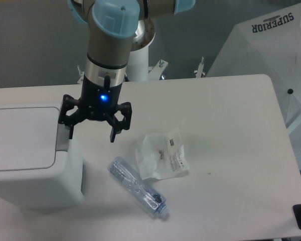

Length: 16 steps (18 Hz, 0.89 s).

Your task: Open the trash can

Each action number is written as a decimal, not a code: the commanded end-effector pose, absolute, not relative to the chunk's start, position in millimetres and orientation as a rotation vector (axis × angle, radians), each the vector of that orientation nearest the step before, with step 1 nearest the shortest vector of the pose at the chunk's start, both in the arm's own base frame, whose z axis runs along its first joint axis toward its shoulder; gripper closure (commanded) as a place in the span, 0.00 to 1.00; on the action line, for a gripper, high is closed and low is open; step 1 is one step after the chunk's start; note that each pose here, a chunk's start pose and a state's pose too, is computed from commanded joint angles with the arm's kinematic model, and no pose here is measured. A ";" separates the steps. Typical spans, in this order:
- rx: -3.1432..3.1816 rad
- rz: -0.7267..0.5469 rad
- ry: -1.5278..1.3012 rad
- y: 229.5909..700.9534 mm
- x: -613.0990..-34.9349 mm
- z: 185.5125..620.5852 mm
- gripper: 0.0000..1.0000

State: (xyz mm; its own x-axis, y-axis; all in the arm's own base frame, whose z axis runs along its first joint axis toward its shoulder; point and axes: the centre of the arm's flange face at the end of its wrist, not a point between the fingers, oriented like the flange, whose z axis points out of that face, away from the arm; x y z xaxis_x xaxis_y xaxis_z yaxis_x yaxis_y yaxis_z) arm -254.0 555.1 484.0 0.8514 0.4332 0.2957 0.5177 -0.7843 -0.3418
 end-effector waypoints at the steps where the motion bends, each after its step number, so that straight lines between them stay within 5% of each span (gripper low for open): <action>1: -2.612 -0.281 -0.704 555.1 -254.0 484.0 0.00; 16: -2.600 -0.285 -0.710 553.2 -251.6 489.5 0.00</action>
State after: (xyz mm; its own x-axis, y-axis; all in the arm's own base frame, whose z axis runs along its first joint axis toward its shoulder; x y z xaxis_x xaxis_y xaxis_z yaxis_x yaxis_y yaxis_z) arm -251.6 553.2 489.5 0.8479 0.4355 0.3022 0.5235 -0.7776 -0.3483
